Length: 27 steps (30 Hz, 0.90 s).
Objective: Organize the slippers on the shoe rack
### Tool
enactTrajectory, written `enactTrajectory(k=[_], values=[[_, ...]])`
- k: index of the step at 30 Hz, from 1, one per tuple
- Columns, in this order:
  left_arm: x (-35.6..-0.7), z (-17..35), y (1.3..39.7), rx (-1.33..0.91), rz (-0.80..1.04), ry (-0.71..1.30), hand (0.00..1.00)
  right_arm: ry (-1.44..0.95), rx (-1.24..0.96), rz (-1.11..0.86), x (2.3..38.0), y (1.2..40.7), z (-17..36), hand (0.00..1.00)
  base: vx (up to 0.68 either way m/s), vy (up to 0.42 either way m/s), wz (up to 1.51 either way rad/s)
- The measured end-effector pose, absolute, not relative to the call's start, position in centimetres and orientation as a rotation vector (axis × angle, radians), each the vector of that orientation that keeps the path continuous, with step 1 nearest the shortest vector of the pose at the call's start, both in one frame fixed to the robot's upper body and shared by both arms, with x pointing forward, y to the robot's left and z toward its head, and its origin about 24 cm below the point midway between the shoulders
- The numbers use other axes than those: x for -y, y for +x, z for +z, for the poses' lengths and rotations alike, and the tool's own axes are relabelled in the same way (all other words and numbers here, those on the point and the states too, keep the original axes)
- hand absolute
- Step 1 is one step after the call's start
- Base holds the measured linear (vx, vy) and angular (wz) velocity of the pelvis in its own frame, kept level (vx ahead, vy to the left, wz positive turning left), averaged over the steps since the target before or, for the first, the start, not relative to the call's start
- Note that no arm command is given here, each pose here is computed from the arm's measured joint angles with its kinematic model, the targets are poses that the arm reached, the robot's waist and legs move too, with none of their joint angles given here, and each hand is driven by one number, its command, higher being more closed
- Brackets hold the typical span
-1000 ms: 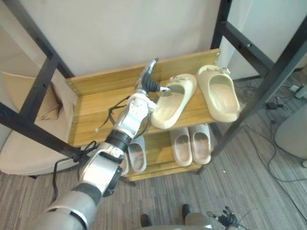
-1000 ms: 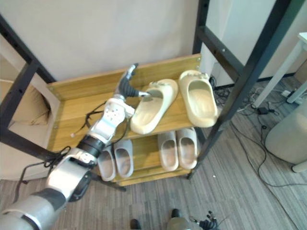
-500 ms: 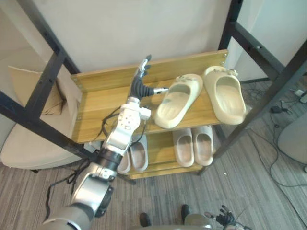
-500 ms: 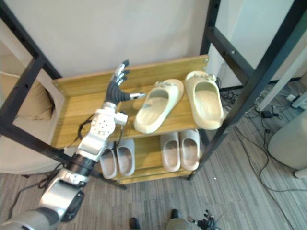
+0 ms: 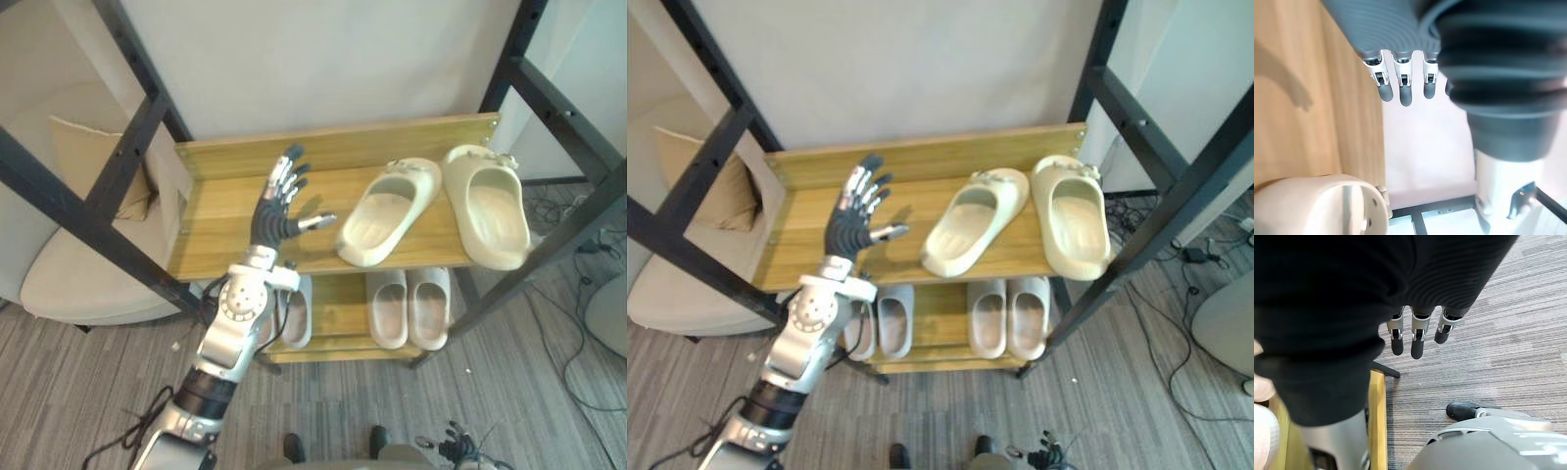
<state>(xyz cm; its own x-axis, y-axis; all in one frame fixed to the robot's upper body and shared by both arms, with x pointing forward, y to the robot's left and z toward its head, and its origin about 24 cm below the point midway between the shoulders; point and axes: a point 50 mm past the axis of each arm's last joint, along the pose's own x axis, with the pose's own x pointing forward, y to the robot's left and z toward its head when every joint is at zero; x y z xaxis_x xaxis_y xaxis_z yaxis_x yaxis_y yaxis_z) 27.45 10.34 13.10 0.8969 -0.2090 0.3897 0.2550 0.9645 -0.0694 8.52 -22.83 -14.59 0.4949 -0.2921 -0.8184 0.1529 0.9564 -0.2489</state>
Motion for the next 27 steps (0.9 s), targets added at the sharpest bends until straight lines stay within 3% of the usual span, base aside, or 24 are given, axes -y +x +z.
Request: enactTrajectory(k=[16,27], values=[[-6.1,9.1,25.6,0.187,-0.443,-0.206,0.0,-0.181,-1.046,-0.204,22.3,8.4,-14.9,0.0,0.0,0.001,0.02],[-4.4,8.6,25.6,0.164,-0.509,-0.2,0.0,-0.192,-1.049,-0.193,22.0,8.4,-15.0,0.0,0.0,0.0,0.0]])
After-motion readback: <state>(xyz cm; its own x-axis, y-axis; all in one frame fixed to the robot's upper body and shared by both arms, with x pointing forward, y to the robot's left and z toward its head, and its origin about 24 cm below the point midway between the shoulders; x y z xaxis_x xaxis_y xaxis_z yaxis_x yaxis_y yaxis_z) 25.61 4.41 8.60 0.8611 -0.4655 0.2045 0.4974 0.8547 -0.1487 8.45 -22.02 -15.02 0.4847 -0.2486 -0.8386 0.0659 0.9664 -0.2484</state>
